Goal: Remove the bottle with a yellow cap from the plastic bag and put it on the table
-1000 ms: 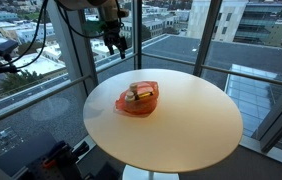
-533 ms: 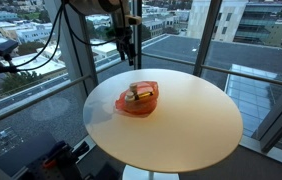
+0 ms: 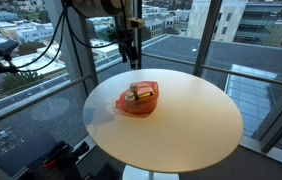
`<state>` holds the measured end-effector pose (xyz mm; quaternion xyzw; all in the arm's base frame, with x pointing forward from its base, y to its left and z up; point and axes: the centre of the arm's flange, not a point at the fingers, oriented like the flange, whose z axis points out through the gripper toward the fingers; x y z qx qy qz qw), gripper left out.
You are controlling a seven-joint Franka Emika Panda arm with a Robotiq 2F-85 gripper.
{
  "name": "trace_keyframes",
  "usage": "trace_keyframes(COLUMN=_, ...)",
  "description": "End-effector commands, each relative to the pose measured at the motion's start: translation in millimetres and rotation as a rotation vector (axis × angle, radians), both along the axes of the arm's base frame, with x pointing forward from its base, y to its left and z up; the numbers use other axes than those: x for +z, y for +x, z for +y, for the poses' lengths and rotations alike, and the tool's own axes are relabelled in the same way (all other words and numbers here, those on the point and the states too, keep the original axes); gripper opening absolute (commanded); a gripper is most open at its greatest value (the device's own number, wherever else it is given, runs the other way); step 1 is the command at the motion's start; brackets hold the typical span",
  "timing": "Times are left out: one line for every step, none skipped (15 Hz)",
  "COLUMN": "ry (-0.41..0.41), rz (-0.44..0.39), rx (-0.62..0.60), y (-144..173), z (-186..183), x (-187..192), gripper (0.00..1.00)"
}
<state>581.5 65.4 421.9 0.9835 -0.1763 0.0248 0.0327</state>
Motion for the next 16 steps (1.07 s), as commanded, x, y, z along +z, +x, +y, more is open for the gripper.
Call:
trace_keyframes(ry=-0.010, rz=0.004, rx=-0.073, y=7, z=-24, x=-8, gripper=1.00)
trace_keyframes(ry=-0.011, rz=0.009, rx=-0.088, y=7, z=-33, x=-11, gripper=1.00)
trace_keyframes(ry=-0.009, rz=0.014, rx=-0.101, y=8, z=-41, x=-15, gripper=1.00)
trace_keyframes(ry=-0.008, rz=0.022, rx=-0.110, y=8, z=-48, x=-20, gripper=1.00)
trace_keyframes(ry=-0.005, rz=0.026, rx=-0.113, y=9, z=-54, x=-26, gripper=1.00)
trace_keyframes(ry=-0.006, rz=0.031, rx=-0.121, y=9, z=-59, x=-32, gripper=1.00)
trace_keyframes(ry=-0.005, rz=0.039, rx=-0.126, y=10, z=-63, x=-39, gripper=1.00)
trace_keyframes(ry=-0.006, rz=0.044, rx=-0.131, y=11, z=-66, x=-46, gripper=1.00)
trace_keyframes(ry=-0.006, rz=0.052, rx=-0.137, y=12, z=-69, x=-53, gripper=1.00)
trace_keyframes(ry=-0.005, rz=0.059, rx=-0.140, y=12, z=-71, x=-59, gripper=1.00)
trace_keyframes(ry=-0.005, rz=0.068, rx=-0.142, y=13, z=-72, x=-66, gripper=1.00)
trace_keyframes(ry=-0.006, rz=0.075, rx=-0.143, y=13, z=-73, x=-72, gripper=1.00)
trace_keyframes(ry=-0.009, rz=0.081, rx=-0.145, y=13, z=-75, x=-77, gripper=1.00)
trace_keyframes(ry=-0.008, rz=0.088, rx=-0.149, y=14, z=-77, x=-82, gripper=1.00)
trace_keyframes(ry=-0.010, rz=0.096, rx=-0.153, y=14, z=-79, x=-86, gripper=1.00)
trace_keyframes(ry=-0.014, rz=0.103, rx=-0.158, y=14, z=-82, x=-90, gripper=1.00)
